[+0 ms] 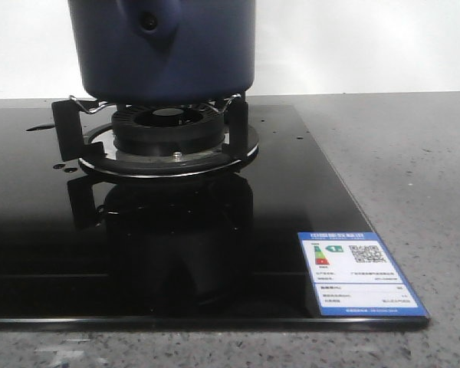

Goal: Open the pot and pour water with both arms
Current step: 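Lift the light blue bowl with right gripper and carry it over the saucepan, then tilt the bowl with right gripper to pour water into the saucepan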

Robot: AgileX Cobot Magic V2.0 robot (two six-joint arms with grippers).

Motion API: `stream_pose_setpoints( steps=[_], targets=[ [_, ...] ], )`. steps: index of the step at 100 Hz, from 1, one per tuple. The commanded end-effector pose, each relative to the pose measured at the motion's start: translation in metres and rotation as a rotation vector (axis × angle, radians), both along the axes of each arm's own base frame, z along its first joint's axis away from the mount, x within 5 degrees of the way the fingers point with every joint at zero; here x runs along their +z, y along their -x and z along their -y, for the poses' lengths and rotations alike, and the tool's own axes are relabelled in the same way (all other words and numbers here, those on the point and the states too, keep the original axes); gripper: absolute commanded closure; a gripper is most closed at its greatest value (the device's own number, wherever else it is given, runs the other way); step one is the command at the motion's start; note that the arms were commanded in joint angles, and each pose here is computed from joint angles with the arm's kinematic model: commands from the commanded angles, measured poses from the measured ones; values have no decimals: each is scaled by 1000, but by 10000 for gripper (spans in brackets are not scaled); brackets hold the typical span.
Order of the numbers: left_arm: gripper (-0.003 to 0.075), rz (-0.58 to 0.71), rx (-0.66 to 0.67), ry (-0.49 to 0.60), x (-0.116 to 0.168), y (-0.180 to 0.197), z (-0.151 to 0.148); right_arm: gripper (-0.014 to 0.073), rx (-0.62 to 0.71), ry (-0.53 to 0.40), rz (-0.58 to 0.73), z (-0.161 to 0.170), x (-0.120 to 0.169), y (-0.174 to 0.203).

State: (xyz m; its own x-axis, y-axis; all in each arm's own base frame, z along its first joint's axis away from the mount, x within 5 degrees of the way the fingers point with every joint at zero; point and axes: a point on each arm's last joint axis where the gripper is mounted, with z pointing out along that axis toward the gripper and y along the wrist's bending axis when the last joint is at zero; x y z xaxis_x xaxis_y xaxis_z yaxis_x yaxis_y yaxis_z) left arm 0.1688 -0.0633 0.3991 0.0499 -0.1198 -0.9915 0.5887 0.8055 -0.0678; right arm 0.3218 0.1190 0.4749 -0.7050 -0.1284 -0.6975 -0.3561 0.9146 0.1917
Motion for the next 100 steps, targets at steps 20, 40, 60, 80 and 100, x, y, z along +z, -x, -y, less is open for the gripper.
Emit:
stream_pose_setpoints(
  steps=[20,40,60,80,100],
  targets=[
    [437,52,-26,74,20,8,1,652,-5,46,263,-17,31,-2],
    [437,51,-22,74,20,7,0,652,-6,166,397,-36,32,-6],
    [437,50,-18,74,19,7,0,652,-4,323,507,-54,33,-4],
    [437,50,-18,74,19,7,0,635,-49,439,573,-67,30,-6],
    [437,50,-18,74,19,7,0,636,-34,533,620,-82,24,-8]
  ],
)
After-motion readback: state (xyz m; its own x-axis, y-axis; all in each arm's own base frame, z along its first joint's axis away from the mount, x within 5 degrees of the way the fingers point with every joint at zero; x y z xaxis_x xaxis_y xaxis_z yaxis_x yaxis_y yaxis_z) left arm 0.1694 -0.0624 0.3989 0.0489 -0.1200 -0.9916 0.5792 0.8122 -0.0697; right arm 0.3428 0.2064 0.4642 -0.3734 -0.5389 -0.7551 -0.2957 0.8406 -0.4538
